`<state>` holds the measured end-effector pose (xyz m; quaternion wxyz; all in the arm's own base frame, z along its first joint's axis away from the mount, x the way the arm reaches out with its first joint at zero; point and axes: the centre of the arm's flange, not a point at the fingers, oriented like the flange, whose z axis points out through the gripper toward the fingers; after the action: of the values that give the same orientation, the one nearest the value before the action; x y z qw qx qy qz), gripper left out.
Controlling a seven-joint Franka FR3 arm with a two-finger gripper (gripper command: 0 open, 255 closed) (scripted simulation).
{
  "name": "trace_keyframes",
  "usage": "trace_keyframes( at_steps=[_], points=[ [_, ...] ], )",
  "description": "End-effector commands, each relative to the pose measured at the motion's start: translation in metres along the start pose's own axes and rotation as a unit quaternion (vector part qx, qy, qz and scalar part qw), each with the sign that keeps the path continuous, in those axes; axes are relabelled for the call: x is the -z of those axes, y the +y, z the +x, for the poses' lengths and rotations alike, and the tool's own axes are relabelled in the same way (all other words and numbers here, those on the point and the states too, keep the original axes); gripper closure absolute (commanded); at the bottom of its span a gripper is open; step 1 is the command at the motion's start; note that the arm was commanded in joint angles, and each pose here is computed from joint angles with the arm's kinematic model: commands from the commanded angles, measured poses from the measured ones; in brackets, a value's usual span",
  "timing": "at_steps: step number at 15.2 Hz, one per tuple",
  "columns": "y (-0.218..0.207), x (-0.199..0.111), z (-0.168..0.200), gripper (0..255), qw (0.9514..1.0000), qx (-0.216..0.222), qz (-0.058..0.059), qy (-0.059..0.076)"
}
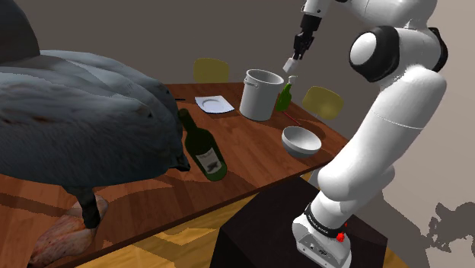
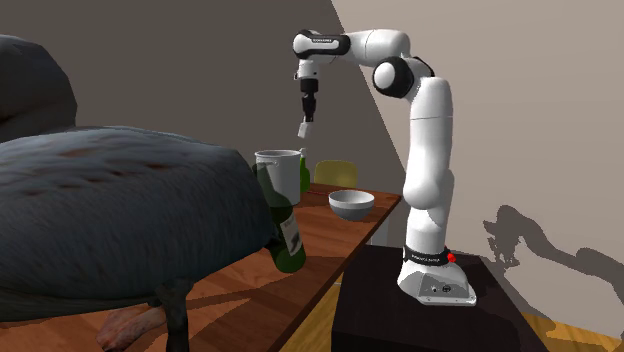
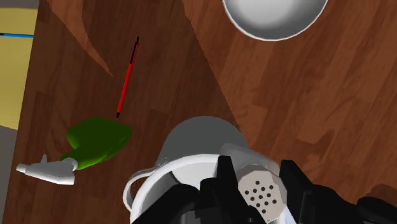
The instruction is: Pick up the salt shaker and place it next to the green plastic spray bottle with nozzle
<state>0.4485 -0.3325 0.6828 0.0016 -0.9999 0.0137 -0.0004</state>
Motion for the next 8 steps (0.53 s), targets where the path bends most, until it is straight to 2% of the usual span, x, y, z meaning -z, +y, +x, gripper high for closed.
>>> trace_keyframes(
  at_steps=[1,8],
  points=[
    [0.027,0.0,0.003,255,1.0,0.001,0.0,0.0],
    [0.12,0.001,-0.001,255,1.0,0.001,0.0,0.0]
  ],
)
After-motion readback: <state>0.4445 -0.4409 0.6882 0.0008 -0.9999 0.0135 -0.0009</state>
